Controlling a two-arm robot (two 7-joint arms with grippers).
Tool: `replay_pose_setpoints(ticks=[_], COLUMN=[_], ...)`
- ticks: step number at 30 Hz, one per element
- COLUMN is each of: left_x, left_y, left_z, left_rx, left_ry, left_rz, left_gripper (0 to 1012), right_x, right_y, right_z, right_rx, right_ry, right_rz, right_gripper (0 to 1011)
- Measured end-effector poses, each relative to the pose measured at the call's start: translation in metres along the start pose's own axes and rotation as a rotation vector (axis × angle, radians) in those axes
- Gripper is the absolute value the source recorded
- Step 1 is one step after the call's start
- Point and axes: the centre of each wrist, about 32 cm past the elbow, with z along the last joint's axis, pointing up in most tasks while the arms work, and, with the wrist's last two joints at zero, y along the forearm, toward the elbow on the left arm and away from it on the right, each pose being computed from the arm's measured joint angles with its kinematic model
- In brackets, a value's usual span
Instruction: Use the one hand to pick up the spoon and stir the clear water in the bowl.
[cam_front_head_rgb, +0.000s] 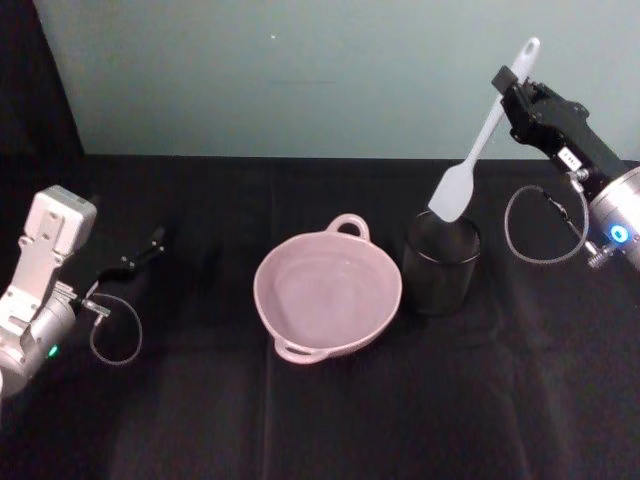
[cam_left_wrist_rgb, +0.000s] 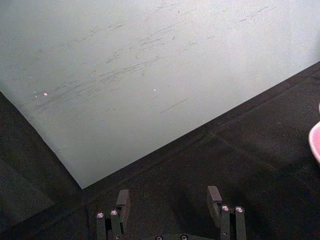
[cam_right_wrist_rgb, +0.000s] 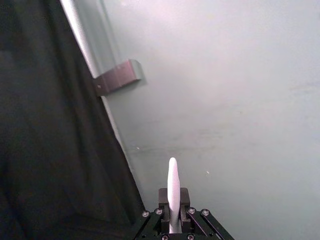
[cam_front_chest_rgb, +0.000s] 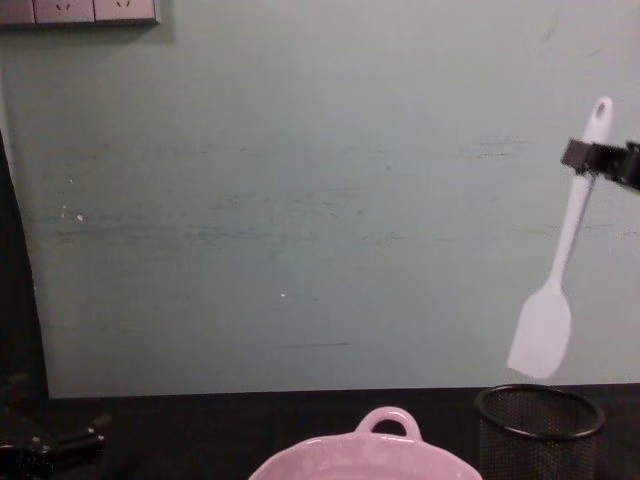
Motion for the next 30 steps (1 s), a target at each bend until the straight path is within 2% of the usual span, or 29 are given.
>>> replay_pose_setpoints(ticks=[5, 9, 18, 30], left_x=[0.0, 0.0, 0.0, 0.0], left_y=[0.0, 0.0, 0.0, 0.0], left_z=[0.0, 0.0, 0.0, 0.0], left_rx=[0.0, 0.0, 0.0, 0.0], left_ry=[0.0, 0.0, 0.0, 0.0], left_rz=[0.0, 0.0, 0.0, 0.0], left_gripper=[1011, 1011, 1011, 1011], right_x=[0.019, 0.026, 0.036, 0.04], right_y=[0.0, 0.002, 0.001, -0.003], right_z=[-0.012, -0.021, -0.046, -0.065], right_rx=[-0.036, -0.06, -0.108, -0.149], right_ry=[0.066, 0.102, 0.164, 0.202], right_rz=[-0.027, -0.031, -0.039, -0.047], right_gripper=[120, 120, 120, 119])
